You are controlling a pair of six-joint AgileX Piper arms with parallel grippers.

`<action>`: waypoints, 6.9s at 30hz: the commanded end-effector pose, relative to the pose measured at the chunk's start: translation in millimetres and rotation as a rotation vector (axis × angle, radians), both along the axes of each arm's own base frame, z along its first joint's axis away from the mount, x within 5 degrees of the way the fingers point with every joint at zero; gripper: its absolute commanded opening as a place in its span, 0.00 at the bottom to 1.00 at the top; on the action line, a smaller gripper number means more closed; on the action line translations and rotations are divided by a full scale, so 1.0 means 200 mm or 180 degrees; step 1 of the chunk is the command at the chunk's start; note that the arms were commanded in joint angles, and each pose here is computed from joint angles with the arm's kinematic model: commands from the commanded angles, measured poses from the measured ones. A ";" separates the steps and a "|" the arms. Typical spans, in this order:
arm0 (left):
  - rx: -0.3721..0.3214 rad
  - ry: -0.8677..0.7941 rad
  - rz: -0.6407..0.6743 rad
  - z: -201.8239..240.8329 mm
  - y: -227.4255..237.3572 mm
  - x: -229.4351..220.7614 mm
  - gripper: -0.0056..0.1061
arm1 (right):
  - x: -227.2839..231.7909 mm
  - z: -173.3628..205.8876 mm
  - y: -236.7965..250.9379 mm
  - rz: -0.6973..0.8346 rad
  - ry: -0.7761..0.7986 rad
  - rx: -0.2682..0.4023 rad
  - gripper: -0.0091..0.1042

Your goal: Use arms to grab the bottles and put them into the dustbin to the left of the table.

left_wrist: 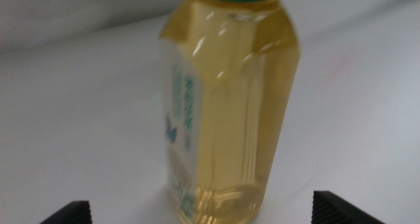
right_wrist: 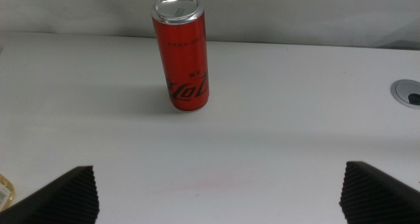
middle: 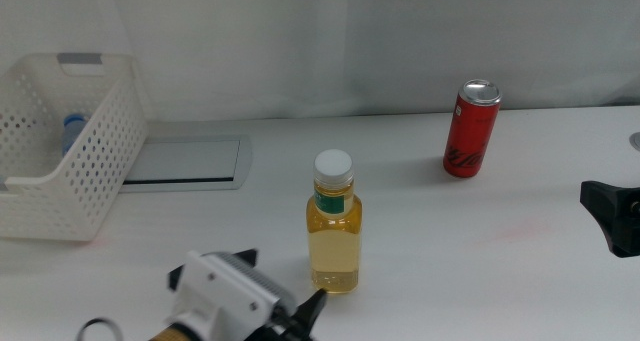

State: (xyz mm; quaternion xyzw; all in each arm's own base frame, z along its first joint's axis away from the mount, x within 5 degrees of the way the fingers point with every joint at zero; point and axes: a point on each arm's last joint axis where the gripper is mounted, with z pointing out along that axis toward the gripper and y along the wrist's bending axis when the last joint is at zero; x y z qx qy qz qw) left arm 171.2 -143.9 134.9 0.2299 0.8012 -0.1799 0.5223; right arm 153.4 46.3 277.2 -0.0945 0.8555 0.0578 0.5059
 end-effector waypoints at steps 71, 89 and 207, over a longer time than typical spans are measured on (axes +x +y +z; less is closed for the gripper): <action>0.0499 0.0044 0.1839 1.32 0.98 0.82 0.02 | 0.00 0.02 0.01 0.0067 -0.0170 0.0079 0.99; 0.0448 0.0966 0.2075 0.89 1.34 1.17 0.02 | 0.00 0.02 0.01 0.0063 -0.0160 0.0089 0.99; 0.0410 0.0102 -0.0158 0.63 0.19 -0.11 0.82 | 0.80 -0.70 0.41 0.0367 -0.0718 0.0140 0.99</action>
